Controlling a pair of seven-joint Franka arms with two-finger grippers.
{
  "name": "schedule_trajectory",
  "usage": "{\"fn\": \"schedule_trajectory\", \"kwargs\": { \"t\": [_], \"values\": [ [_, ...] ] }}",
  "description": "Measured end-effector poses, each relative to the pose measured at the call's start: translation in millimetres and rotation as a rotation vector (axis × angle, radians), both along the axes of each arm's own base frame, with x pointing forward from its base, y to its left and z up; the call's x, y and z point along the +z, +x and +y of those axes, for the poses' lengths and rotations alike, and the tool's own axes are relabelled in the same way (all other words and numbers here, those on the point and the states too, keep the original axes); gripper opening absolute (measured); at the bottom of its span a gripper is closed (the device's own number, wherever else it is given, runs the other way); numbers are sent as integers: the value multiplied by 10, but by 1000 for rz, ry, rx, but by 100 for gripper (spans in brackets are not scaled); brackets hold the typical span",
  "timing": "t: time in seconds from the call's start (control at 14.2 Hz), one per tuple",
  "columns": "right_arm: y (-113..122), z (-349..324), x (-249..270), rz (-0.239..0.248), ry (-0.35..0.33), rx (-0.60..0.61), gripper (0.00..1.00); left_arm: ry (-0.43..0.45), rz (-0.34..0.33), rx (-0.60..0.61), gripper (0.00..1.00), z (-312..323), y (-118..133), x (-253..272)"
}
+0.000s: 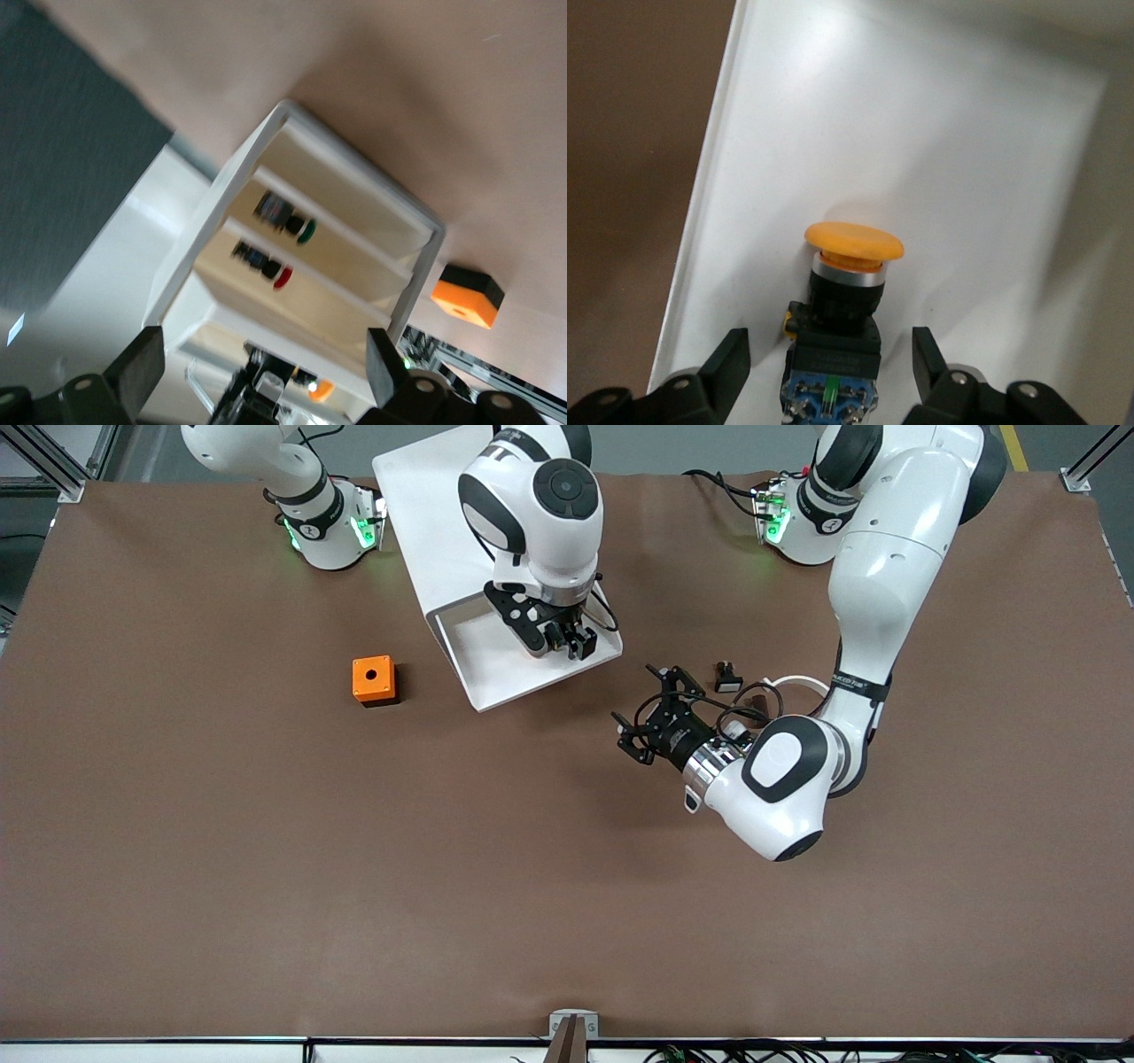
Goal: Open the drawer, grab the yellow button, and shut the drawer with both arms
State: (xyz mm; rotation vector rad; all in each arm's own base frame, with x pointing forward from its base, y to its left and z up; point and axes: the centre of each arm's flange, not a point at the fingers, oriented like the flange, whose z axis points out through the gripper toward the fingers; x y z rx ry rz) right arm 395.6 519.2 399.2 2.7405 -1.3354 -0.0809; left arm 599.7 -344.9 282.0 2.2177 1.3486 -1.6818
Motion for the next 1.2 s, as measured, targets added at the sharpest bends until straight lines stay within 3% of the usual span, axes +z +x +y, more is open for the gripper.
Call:
{"fn": "schedule_trajectory", "kwargs": {
  "t": [0.07, 0.21, 0.49, 0.64, 0.78, 0.99, 1.2],
  "values": [
    [4, 1, 8, -1, 1, -1, 61, -21, -86, -34, 100, -7, 30, 94],
    [16, -3, 25, -4, 3, -3, 43, -64, -251, -79, 100, -25, 104, 374],
    [179, -113, 75, -11, 11, -1, 42, -39, -567, -150, 100, -101, 225, 863],
    [473, -330, 186, -26, 33, 54, 42, -4, -693, -164, 100, -255, 234, 1029],
    [926, -760, 422, -54, 69, 137, 42, 26, -788, -193, 100, -415, 197, 1135],
    [1567, -1650, 695, -87, 99, 294, 42, 67, -866, -243, 100, -549, 140, 1180],
    [2010, -2492, 658, -76, 99, 439, 42, 134, -977, -335, 100, -747, 60, 1148]
  ]
}}
